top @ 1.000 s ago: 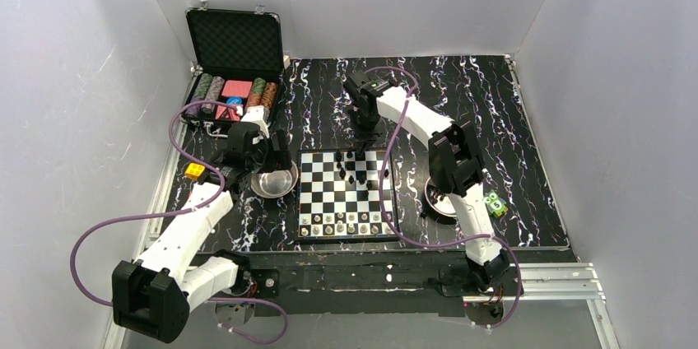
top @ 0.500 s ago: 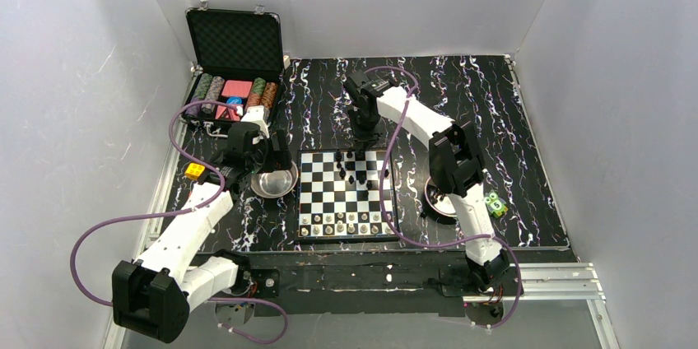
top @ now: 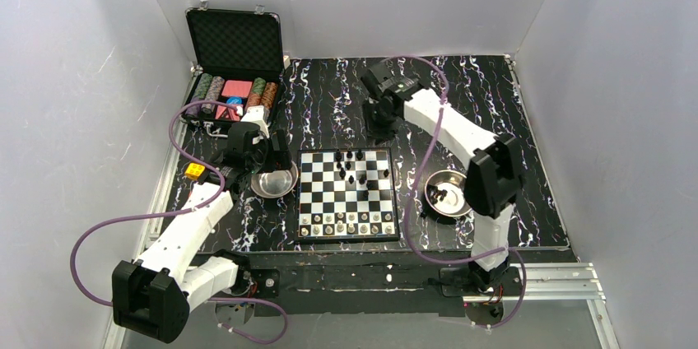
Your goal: Set up the chess pieces on the board
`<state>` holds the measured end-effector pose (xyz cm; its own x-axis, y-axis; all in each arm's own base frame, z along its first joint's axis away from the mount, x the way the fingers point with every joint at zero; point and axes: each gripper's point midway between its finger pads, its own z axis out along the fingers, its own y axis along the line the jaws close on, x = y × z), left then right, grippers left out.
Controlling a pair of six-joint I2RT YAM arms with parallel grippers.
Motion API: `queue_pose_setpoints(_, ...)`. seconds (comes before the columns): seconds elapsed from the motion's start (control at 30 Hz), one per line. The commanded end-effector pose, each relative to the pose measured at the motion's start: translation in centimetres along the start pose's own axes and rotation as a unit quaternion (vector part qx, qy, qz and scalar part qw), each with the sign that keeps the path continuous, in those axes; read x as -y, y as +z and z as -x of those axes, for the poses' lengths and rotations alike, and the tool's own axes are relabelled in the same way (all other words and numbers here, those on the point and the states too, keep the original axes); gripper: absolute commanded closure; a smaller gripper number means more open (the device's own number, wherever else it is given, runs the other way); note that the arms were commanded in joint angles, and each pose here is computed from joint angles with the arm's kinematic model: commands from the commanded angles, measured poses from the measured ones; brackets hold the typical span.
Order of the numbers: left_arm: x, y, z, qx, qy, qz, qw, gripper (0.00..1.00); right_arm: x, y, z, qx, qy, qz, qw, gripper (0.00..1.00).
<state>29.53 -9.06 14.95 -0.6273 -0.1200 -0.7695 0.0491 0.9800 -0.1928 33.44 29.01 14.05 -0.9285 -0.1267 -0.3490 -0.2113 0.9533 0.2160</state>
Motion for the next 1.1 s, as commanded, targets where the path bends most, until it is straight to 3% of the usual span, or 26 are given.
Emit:
queue_pose_setpoints(0.0,0.0,0.0,0.2,0.006,-0.003,-0.003,1.0,0.16,2.5,-1.6,-1.6,0.017,0.035,-0.013,0.999,0.63)
queue_pose_setpoints(0.33,0.3,0.2,0.0,0.001,-0.004,-0.011,1.0,0.15,5.2,0.2,-6.8,-0.031,0.049,-0.022,0.998,0.6)
queue_pose_setpoints(1.07,0.3,0.2,-0.1,-0.001,-0.005,-0.012,1.0,0.15,5.8,4.1,-6.8,-0.055,0.05,-0.043,0.996,0.63)
